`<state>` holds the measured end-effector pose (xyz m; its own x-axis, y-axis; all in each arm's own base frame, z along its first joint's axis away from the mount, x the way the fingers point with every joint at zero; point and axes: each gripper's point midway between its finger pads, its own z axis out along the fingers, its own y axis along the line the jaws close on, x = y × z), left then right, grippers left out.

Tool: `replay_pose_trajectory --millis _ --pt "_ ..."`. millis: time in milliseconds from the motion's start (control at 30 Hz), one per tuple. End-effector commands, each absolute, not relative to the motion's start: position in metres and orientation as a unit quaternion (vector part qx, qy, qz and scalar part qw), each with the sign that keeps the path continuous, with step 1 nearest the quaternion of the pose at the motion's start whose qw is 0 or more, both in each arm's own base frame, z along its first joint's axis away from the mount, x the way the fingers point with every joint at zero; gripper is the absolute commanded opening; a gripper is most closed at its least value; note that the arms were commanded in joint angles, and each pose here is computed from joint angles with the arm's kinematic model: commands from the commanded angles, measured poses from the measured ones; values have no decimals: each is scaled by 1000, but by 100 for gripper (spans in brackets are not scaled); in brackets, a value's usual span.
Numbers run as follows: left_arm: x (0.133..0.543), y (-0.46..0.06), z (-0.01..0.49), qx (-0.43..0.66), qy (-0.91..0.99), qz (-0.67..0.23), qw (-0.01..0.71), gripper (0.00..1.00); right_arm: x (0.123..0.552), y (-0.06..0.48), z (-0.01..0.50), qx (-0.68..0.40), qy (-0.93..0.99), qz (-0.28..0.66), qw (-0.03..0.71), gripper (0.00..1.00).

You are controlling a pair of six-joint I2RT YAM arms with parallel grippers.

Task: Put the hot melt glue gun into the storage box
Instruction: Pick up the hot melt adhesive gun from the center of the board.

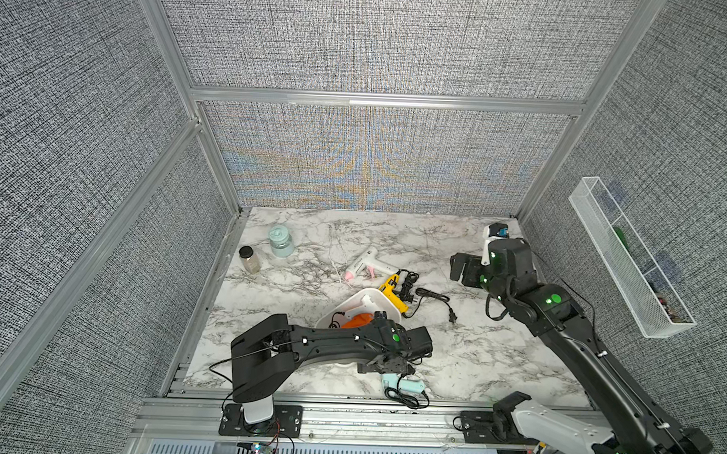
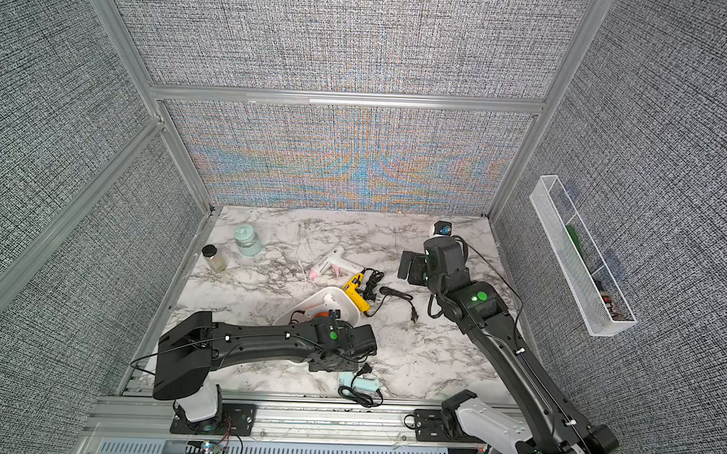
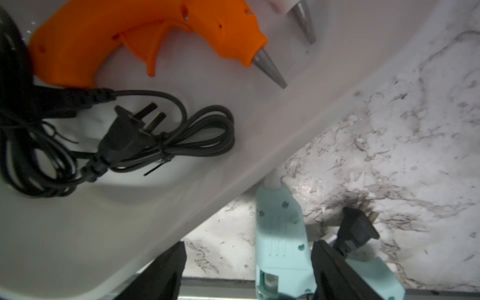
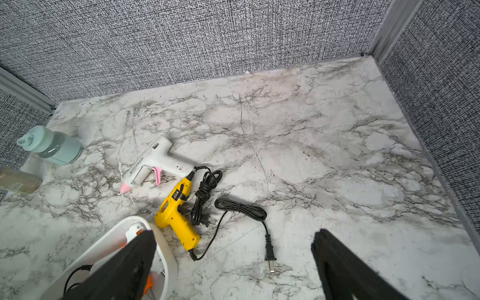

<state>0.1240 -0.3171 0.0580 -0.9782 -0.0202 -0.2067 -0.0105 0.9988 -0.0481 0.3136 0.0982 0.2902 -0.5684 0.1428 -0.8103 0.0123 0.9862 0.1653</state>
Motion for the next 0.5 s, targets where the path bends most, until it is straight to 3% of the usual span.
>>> replay_pose_trajectory --millis 0,200,467 --pt "135 -345 62 -9 990 -67 122 80 316 101 289 38 885 73 459 99" --pt "128 -336 48 -27 993 -52 99 73 318 99 288 36 886 64 457 99" --pt "117 -324 33 -43 996 -46 66 73 323 99 280 36 890 61 450 99"
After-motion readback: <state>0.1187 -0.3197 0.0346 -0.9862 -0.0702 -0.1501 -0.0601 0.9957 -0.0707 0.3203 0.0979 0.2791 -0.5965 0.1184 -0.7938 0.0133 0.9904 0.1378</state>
